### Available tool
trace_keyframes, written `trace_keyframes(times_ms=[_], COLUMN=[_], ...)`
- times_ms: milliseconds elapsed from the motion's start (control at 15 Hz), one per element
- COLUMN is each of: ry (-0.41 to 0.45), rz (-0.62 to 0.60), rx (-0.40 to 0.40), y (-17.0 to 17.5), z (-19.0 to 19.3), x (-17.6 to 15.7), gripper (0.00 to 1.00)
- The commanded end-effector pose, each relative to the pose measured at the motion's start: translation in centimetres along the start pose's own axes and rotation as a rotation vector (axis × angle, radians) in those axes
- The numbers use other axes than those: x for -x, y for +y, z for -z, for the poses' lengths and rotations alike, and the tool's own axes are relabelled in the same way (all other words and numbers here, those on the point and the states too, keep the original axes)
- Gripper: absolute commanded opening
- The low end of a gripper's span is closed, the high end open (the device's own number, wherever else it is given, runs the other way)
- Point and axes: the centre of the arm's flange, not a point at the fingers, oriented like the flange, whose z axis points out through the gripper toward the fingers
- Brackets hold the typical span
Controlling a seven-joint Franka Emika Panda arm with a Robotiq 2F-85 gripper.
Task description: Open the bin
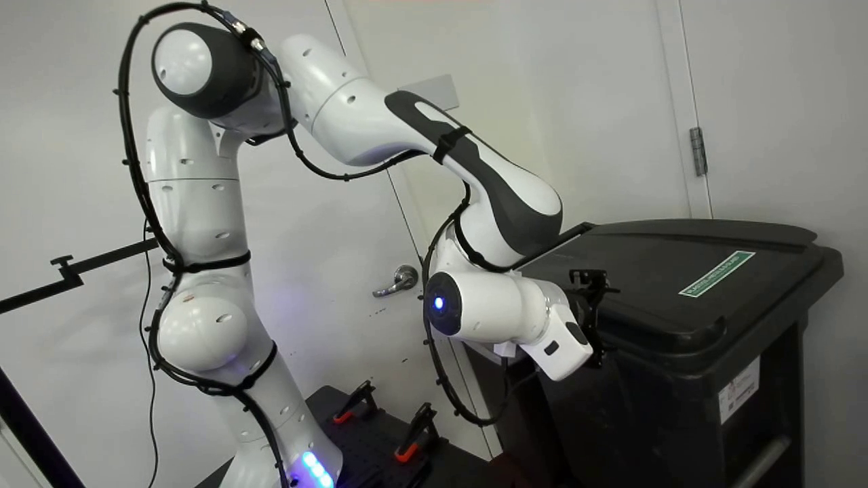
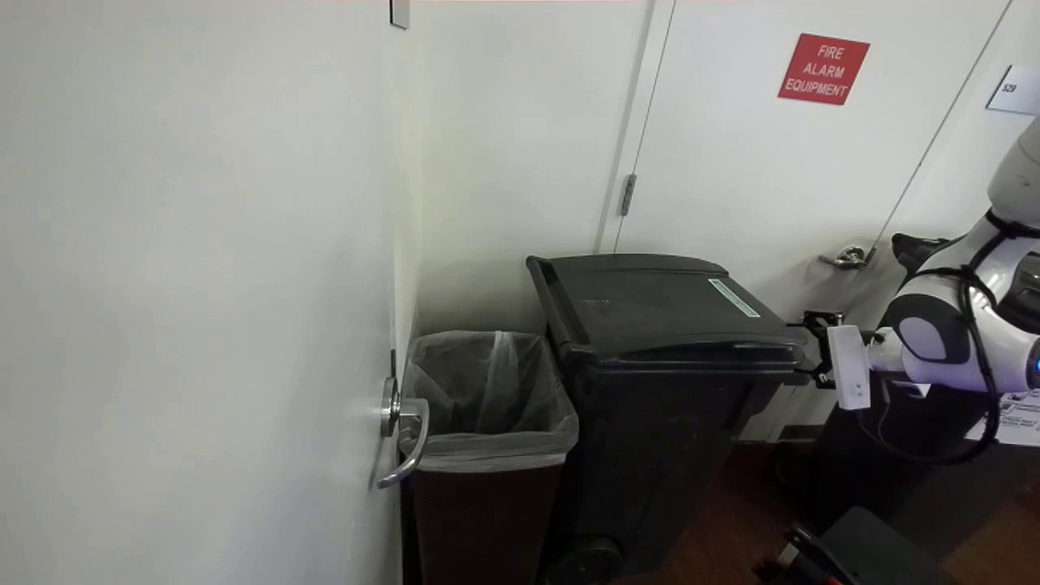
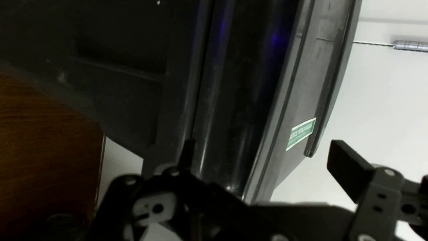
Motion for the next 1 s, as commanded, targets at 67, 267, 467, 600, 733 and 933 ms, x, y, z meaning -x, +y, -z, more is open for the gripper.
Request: trace_keyframes(times_ms=[67,267,467,600,733,933], ry=[0.010,0.012,0.013,0.029,0.052,0.073], rz=[-0.004,-0.018,-0.023,-0.025,-0.030,-0.037], rx=[-0.064,-0.091,-0.098,-0.103,-0.101,-0.099], y=[-2.1,-2.8,-3.2,-3.4,-3.4,-3.4], z=[-0.5,-2.2,-3.5,-4.2,-4.8,-5.6], x=[0.8,1.3,1.7,1.5,1.1,0.5], gripper=[1.00,1.00,1.00,1.00,1.00,1.00])
